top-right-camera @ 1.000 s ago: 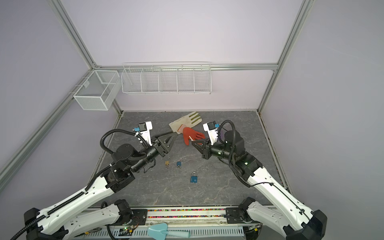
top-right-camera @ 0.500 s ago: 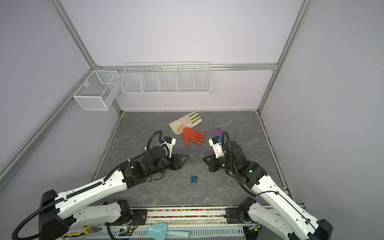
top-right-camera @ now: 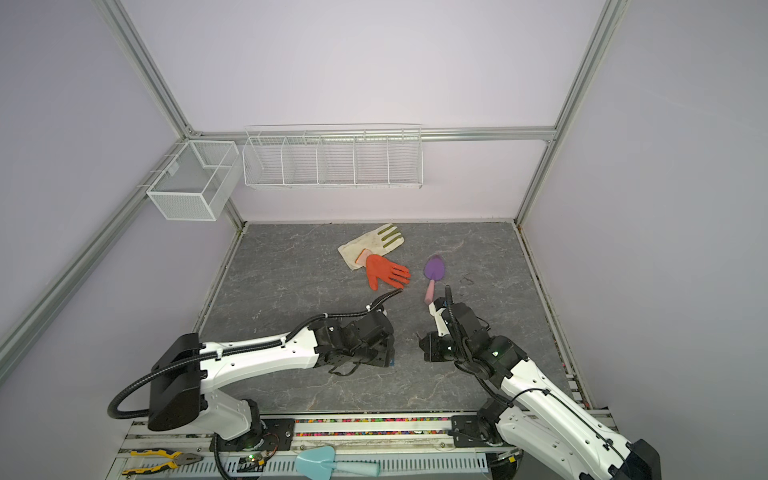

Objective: Unlock with the key
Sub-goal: 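Lower the left gripper onto the second blue padlock while the right holds the key, then close the left gripper on the blue padlock body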

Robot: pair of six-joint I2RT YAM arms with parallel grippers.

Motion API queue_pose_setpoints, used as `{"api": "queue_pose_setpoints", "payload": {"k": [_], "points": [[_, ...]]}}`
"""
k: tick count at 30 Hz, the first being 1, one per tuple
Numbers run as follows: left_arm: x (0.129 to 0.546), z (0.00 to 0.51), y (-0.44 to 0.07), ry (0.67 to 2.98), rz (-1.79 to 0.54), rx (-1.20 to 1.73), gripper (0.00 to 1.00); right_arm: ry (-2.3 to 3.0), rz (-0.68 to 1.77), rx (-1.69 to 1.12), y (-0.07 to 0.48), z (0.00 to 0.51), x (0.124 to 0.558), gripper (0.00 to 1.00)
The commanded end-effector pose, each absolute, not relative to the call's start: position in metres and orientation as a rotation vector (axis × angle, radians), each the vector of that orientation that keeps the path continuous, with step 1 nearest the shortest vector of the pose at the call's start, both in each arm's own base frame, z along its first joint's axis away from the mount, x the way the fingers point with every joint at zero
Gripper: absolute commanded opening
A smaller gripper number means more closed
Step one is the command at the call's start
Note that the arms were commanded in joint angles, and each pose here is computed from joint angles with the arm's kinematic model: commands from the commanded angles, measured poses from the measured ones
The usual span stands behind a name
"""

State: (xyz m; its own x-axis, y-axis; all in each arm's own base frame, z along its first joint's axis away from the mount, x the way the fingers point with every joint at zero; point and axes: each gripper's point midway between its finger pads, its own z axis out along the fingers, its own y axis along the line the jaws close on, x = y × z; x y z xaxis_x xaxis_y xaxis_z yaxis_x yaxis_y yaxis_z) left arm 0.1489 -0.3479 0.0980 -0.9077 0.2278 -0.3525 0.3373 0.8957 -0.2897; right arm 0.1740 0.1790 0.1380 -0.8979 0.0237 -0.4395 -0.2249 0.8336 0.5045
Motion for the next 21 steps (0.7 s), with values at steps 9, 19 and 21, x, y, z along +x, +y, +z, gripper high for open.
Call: {"api": "queue_pose_setpoints", "payload": {"k": [9,19,21], "points": [[0.155,0.05,-0.352,2.879,-0.215,0.343,0.58,2.585,0.822,-0.087,0.182,0.125,0.174,0.06],[0.166,0.03,-0.35,2.891,-0.035,0.318,0.57,2.566,0.869,-0.058,0.183,0.121,0.174,0.06],[0.168,0.026,-0.348,2.896,0.005,0.321,0.56,2.571,0.862,-0.054,0.181,0.119,0.174,0.06]]}}
